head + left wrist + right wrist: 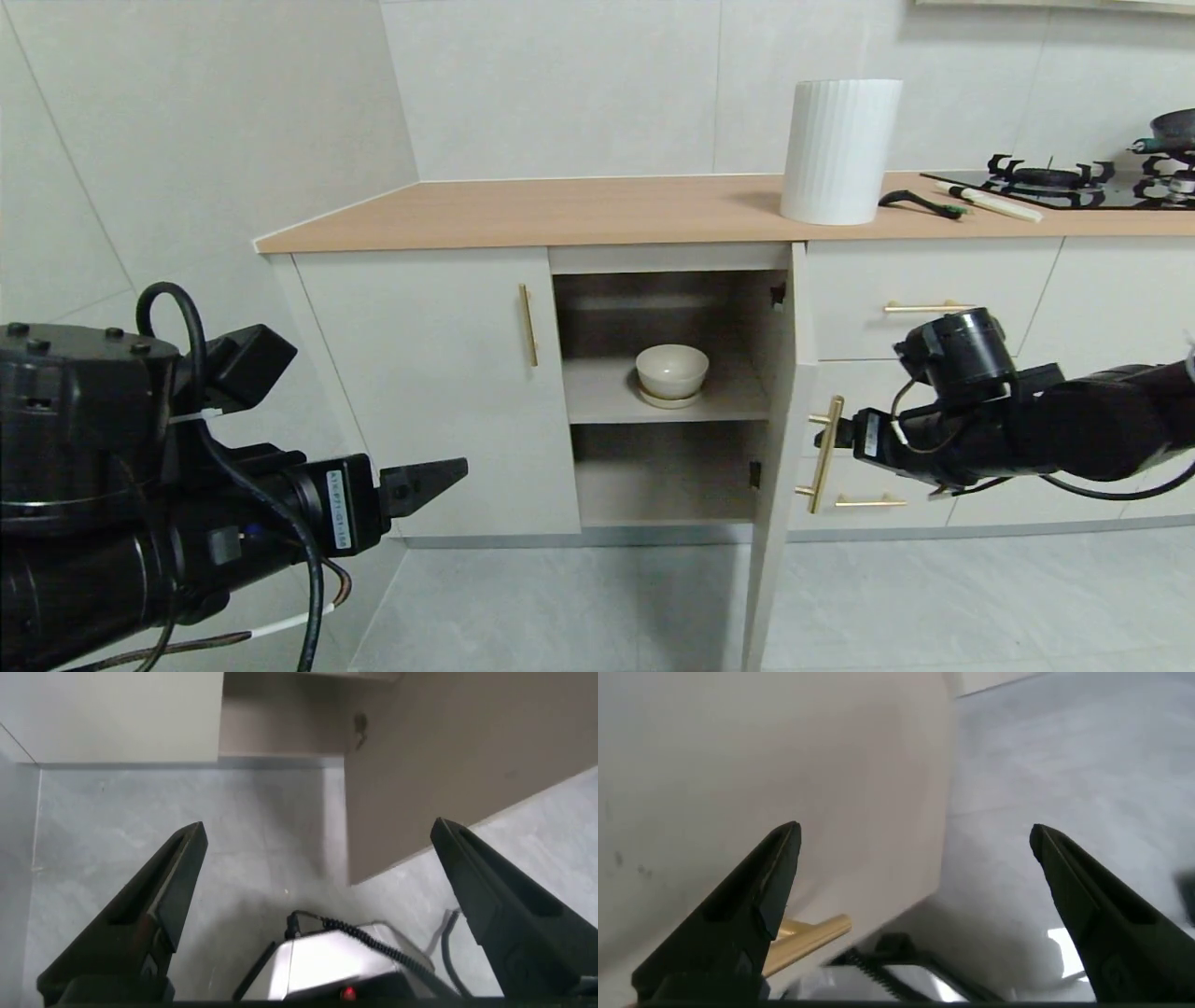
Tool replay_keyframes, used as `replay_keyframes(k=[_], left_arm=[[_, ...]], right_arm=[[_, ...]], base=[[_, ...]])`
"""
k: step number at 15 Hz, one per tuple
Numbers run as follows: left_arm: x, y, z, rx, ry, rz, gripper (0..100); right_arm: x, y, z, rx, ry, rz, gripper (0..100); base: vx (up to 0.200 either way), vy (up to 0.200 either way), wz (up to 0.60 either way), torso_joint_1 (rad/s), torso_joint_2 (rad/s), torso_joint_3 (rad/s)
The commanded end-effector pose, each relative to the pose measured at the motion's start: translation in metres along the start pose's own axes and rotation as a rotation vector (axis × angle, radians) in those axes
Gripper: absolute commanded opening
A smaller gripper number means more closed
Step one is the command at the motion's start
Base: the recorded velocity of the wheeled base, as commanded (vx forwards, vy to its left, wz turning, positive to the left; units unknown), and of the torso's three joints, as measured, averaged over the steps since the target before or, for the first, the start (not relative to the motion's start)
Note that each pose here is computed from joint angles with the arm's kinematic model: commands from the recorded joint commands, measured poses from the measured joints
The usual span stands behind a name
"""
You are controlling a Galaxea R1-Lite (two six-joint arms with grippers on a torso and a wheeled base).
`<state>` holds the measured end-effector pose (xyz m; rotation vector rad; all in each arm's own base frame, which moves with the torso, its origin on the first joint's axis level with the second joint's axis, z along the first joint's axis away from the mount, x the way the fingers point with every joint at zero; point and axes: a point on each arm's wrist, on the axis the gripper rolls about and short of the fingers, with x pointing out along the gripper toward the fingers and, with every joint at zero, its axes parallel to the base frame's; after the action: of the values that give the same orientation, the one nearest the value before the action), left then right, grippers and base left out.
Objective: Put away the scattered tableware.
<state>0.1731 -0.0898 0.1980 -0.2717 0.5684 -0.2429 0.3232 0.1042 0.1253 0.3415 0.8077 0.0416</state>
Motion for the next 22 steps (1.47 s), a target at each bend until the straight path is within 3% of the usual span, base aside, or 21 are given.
replay_keyframes(k=[1,5,11,18,22], left_arm=[[0.002,0.0,0.001,-0.001,0.002,0.003,100],[0.012,0.0,-0.003,0.005,0.037,0.026,100],[0.012,0.001,-0.004,0.007,0.039,0.029,100],[0.014,0.001,-0.004,0.004,0.044,0.033,100],[0.014,0.001,-0.003,0.001,0.034,0.042,100]], right_arm=[[0.023,0.021,-0.008,-0.044,0.039,0.029,100],[0.042,0.041,-0.006,-0.072,0.035,0.06,100],[0.041,0.044,-0.008,-0.073,0.035,0.064,100],[0.044,0.052,-0.016,-0.09,0.045,0.086,100],[0.051,0.063,-0.026,-0.095,0.059,0.105,100]], base=[[0.0,0.0,0.0,0.0,0.0,0.0],[0.0,0.0,0.0,0.0,0.0,0.0],[0.0,0.0,0.0,0.0,0.0,0.0],[0.2,0.0,0.0,0.003,0.0,0.004],[0.0,0.0,0.0,0.0,0.0,0.0]])
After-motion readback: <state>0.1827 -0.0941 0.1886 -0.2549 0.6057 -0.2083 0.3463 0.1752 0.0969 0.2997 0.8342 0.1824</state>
